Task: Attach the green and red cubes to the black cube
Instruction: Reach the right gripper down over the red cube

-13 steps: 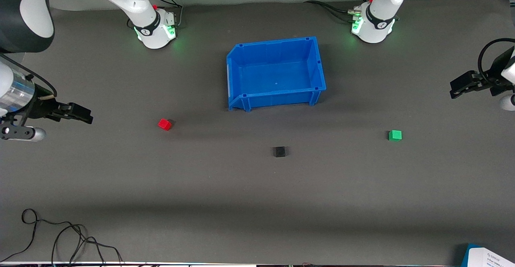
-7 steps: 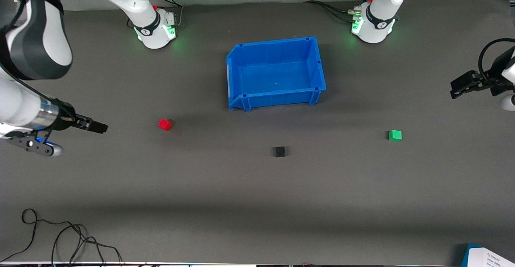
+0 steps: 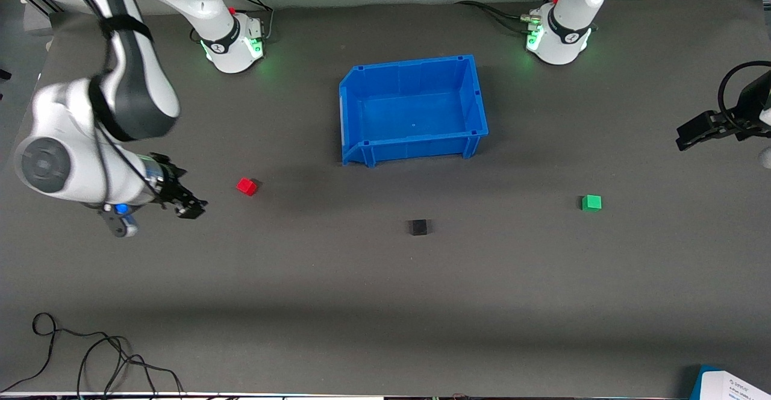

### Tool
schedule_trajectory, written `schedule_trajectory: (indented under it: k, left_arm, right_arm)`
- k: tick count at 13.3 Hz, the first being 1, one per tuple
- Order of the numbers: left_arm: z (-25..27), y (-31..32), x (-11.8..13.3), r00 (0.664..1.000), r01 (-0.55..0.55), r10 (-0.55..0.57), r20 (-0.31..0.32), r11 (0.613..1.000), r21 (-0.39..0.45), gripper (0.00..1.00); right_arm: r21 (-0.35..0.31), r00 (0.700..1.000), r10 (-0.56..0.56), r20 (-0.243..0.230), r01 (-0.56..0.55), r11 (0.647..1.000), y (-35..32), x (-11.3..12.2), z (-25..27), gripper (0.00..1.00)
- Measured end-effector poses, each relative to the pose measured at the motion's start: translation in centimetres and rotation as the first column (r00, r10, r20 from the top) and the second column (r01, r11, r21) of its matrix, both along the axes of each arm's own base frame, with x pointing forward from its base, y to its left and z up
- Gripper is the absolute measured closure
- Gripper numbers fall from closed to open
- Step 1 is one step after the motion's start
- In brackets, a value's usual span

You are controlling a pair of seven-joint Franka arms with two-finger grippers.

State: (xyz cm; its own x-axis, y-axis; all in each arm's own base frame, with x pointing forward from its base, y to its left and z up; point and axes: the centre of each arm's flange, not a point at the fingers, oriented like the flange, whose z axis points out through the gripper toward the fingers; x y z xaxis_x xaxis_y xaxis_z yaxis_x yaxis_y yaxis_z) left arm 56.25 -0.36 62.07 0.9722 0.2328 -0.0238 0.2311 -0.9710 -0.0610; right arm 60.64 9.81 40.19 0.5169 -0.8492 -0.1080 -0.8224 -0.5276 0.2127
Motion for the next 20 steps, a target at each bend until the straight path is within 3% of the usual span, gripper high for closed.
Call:
schedule_trajectory:
  k: [4, 7, 11, 13, 16, 18, 20]
  left_arm:
    - [-1.1, 0.3, 0.2, 0.964, -0.263, 0.264, -0.019, 0.965, 0.017, 0.0]
    - [-3.0, 0.6, 0.9, 0.862, -0.504, 0.505, -0.033, 0.863, 0.045, 0.0]
    - [-5.6, 4.2, 1.5, 0.744, -0.662, 0.66, -0.104, 0.749, 0.019, 0.0]
    - [-7.2, 6.5, 1.5, 0.684, -0.723, 0.72, -0.117, 0.691, 0.019, 0.0]
    - [-11.3, 8.1, 1.7, 0.617, -0.783, 0.78, -0.108, 0.622, 0.017, 0.0]
    - [-14.7, 8.1, 1.9, 0.561, -0.826, 0.823, -0.087, 0.564, 0.008, 0.0]
    - [-18.3, 7.8, 1.5, 0.54, -0.84, 0.838, -0.082, 0.542, 0.007, 0.0]
  right_arm:
    - [-0.01, 0.99, -0.117, 0.078, 0.118, 0.993, -1.4, -1.0, -4.1, 0.0]
    - [-0.027, 0.963, -0.25, 0.098, 0.254, 0.967, -1.7, -3.4, -8.8, 0.0]
    - [-0.055, 0.956, -0.288, 0.052, 0.29, 0.955, -2.0, -5.9, -14.3, 0.0]
    - [-0.056, 0.976, -0.219, 0.023, 0.22, 0.974, -1.1, -6.7, -17.1, 0.0]
    - [-0.026, 0.998, -0.058, 0.036, 0.059, 0.998, 2.0, -7.4, -19.0, 0.0]
    - [-0.008, 0.998, 0.047, 0.039, -0.047, 0.999, 2.9, -8.1, -19.8, 0.0]
    - [0.005, 0.991, 0.133, 0.027, -0.133, 0.991, 2.7, -8.6, -20.2, 0.0]
